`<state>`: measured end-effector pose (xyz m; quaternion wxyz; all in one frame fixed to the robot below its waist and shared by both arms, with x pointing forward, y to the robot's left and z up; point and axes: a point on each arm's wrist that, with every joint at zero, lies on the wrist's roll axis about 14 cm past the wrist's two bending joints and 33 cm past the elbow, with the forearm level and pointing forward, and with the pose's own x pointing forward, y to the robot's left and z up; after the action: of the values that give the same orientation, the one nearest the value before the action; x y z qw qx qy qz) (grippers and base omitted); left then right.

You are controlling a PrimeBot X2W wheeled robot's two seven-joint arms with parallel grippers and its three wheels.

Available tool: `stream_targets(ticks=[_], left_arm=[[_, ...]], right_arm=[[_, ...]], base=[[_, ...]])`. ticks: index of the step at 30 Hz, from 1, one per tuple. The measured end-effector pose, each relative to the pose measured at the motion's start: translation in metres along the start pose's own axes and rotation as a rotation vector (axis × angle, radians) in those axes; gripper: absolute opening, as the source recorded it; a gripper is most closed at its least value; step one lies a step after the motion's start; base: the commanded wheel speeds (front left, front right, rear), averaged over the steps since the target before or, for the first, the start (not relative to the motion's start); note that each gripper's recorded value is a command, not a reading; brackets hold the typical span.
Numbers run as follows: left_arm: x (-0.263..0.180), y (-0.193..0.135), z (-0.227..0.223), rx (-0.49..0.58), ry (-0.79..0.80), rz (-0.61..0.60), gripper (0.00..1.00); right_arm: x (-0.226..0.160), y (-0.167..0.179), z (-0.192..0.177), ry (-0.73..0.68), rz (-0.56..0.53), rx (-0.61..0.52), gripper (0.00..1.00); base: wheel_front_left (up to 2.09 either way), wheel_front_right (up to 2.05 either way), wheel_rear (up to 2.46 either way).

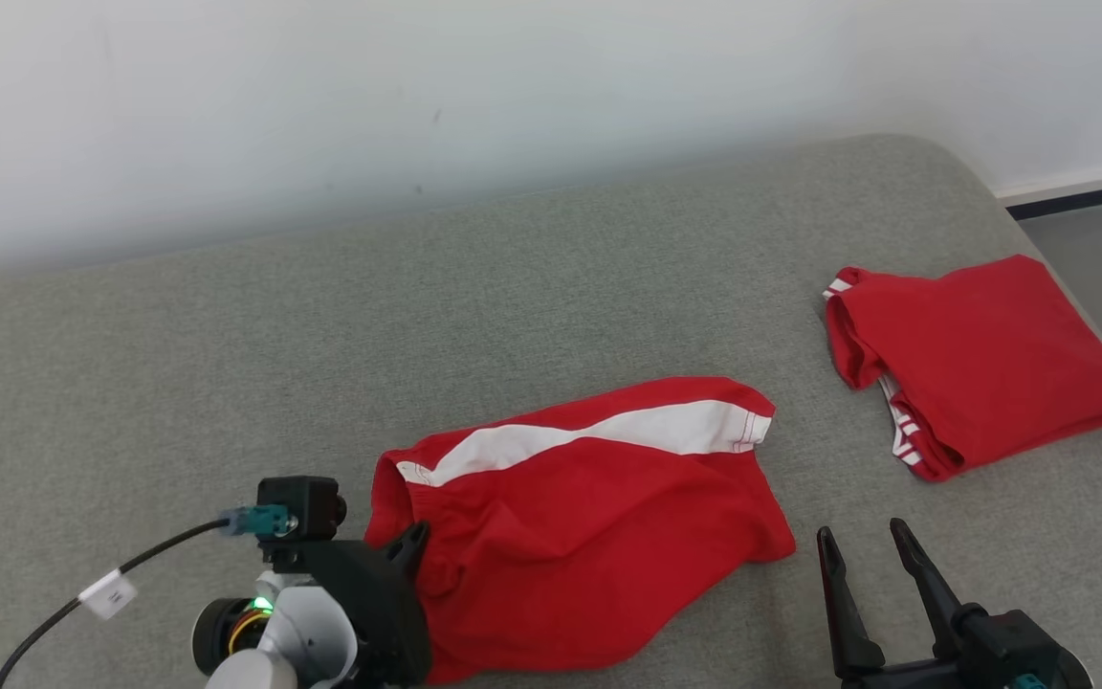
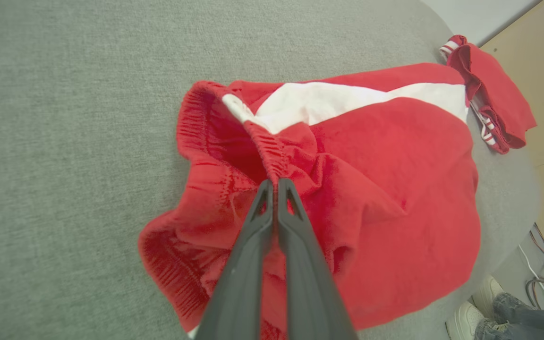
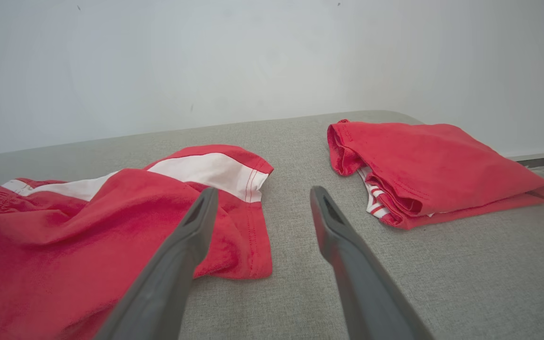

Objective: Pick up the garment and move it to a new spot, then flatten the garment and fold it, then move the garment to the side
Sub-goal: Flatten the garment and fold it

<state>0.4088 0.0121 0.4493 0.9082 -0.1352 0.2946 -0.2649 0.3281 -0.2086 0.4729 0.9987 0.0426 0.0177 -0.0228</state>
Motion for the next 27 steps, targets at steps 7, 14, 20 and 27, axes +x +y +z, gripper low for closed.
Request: stream_targets(ticks=[7, 14, 20, 27], left_arm=[[-0.025, -0.003, 0.009, -0.067, -0.115, -0.04, 0.0], [-0.058, -0.008, 0.007, -0.255, -0.198, -0.104, 0.0], [-0.075, 0.006, -0.012, -0.398, -0.196, -0.077, 0.0], [-0.077, 0.027, -0.041, -0.357, -0.132, 0.032, 0.0]], right_arm=[[0.004, 0.004, 0.001, -0.006, 0.015, 0.002, 1.0], [0.008, 0.011, 0.002, -0.006, 0.038, 0.004, 1.0], [0.01, 0.016, 0.002, -0.007, 0.054, 0.005, 1.0], [0.01, 0.021, 0.003, -0.005, 0.069, 0.006, 1.0]], base=[[0.0, 0.0, 0.0], [0.0, 0.0, 0.0], [0.0, 0.0, 0.0], [0.0, 0.0, 0.0]])
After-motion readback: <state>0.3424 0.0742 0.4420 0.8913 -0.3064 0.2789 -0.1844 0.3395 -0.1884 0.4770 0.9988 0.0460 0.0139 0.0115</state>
